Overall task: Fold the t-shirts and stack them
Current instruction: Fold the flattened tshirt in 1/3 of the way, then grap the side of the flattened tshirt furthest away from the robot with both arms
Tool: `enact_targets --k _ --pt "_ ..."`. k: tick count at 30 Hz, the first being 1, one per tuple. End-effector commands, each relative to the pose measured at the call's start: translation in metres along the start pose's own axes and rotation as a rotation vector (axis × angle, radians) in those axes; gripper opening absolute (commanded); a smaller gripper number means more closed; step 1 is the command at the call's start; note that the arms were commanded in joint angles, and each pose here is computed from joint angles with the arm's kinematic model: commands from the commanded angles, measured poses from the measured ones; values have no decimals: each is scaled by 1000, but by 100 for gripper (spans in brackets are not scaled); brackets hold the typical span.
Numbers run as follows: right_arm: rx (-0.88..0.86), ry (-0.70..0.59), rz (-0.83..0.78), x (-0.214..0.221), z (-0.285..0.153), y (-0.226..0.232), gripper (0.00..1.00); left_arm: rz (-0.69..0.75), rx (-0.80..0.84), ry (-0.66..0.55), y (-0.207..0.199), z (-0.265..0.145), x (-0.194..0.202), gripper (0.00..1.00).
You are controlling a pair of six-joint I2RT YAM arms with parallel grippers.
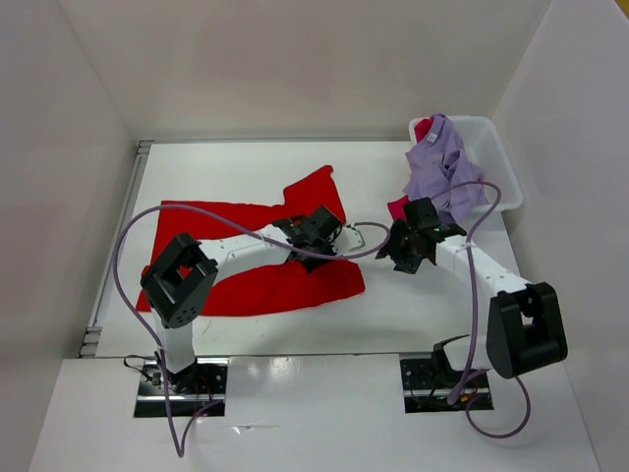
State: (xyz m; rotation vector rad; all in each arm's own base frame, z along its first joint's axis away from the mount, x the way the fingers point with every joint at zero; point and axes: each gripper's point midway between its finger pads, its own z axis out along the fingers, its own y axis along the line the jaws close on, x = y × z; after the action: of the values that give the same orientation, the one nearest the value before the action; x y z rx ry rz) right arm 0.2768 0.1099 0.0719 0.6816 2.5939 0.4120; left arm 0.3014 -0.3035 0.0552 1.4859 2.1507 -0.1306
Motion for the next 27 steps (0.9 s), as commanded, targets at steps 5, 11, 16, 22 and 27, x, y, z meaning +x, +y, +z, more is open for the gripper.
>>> enact_targets --k 5,11,16,22,27 --pt "-16 79 -122 29 22 23 65 -219 -58 -95 52 -33 -7 12" --pt "-19 97 -167 36 33 38 65 -295 -59 -86 67 -34 9 13" --pt "-17 112 -186 42 41 42 65 -365 -196 -75 105 -38 23 12" --pt "-15 108 -195 40 50 49 65 -434 -269 -37 127 -37 42 11" --pt "-7 121 -203 44 57 49 62 -460 -293 -8 131 -36 56 11"
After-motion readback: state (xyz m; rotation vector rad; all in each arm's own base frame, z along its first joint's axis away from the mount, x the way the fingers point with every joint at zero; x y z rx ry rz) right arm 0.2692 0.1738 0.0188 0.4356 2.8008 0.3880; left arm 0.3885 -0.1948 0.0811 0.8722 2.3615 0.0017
